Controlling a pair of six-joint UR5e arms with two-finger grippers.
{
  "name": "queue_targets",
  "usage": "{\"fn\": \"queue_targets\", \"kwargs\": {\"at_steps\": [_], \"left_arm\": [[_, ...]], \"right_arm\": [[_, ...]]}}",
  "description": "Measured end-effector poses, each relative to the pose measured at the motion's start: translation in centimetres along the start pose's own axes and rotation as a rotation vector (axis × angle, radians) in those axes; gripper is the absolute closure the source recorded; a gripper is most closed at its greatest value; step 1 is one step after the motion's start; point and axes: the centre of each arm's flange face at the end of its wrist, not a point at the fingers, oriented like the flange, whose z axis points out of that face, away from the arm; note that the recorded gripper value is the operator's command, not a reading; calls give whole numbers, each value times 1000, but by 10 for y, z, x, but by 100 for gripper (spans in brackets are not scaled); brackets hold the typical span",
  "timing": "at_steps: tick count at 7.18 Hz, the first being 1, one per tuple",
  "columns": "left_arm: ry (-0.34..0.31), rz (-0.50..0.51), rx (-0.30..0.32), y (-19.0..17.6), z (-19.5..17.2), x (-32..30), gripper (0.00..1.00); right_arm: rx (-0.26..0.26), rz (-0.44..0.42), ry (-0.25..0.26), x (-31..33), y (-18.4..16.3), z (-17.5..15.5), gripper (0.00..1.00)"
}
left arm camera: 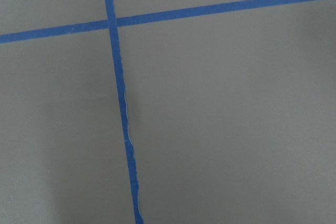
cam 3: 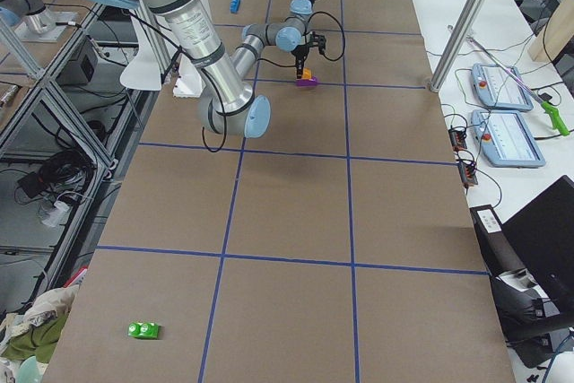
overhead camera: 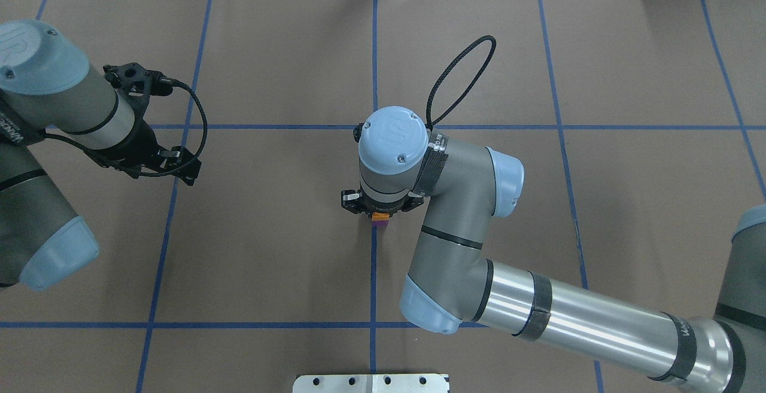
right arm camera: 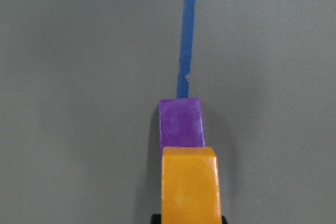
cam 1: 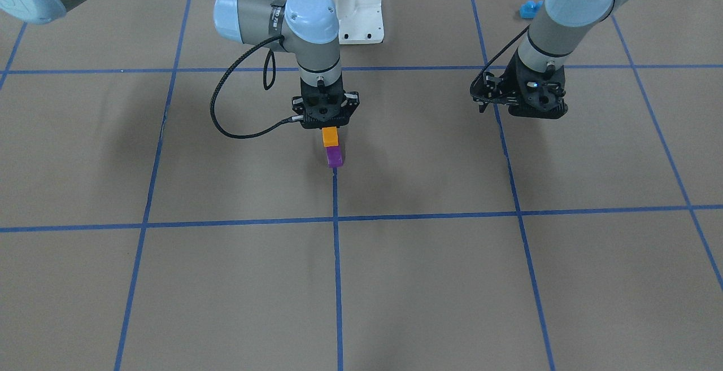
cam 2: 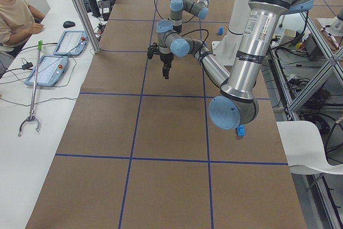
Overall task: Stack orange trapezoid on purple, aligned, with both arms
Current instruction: 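Align and lower the orange block onto the purple block with the right gripper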
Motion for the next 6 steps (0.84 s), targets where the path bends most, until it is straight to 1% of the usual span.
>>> {"fn": "queue_targets", "kwargs": {"at_steps": [4,5,6], "left_arm": [[1,-2,3,0,-1,1,0],[1,-3,3,0,-1,2,0],[2,-3,4,0,-1,3,0]], "right_arm": [[17,-66,22,1,1,8,100],[18,-73,23,1,1,9,62],[18,-76,23,1,1,9,1]]}}
